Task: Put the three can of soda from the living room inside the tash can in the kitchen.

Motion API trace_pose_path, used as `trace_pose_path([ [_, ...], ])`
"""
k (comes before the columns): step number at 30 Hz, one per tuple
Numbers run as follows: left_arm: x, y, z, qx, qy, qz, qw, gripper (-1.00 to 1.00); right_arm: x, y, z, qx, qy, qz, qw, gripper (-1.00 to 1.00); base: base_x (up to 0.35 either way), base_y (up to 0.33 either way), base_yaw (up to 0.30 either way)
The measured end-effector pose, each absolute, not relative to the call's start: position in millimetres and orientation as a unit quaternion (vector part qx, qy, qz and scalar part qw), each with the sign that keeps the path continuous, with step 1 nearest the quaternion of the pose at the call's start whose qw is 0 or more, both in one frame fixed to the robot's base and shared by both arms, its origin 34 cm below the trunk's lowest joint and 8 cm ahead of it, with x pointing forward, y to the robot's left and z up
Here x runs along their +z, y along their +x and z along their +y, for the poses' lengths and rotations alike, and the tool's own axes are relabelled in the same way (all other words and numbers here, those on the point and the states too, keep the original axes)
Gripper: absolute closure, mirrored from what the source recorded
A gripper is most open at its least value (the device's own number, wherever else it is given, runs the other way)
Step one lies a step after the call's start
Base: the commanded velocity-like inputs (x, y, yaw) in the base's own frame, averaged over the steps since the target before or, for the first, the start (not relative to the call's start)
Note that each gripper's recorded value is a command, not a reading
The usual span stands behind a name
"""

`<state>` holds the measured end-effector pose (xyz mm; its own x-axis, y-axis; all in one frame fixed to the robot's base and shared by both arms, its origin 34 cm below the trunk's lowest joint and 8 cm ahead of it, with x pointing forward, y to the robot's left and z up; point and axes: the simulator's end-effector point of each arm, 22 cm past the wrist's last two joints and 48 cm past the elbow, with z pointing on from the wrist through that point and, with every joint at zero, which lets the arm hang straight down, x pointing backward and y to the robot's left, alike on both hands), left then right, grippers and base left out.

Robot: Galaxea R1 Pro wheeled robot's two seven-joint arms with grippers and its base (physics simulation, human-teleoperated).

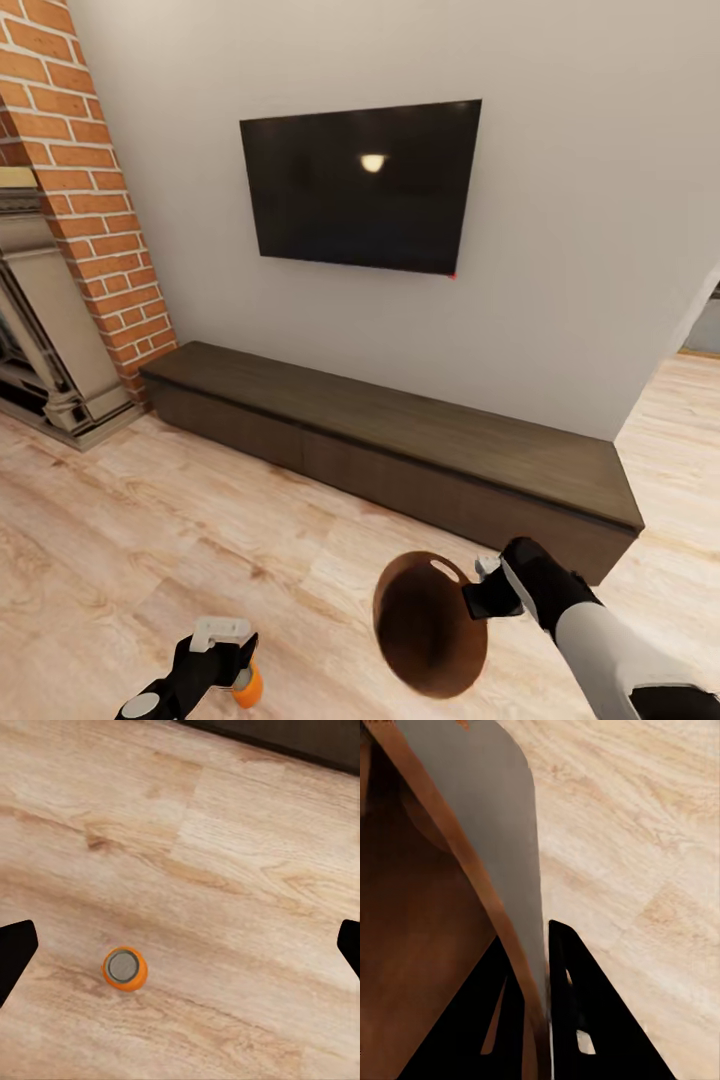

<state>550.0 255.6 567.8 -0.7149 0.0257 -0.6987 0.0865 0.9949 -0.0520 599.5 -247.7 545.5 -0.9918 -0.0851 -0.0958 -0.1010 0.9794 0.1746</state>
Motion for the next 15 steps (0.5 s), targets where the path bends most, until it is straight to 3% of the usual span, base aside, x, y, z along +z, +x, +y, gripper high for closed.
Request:
trace_pose_path([
  [5,566.9,549.7,256.5,-0.039,0.03,0.925,0.376,-1.0,553.8,609.4,-231.0,0.086,-0.063,0.993,0.051,1.0,0.171,0.133,-0.001],
  [15,523.7,521.8,253.5,-0.043,0.025,0.938,0.342,-1.0,550.9,619.0,-232.2,0.087,-0.062,0.993,0.055,1.0,0.021,0.016,0.0],
])
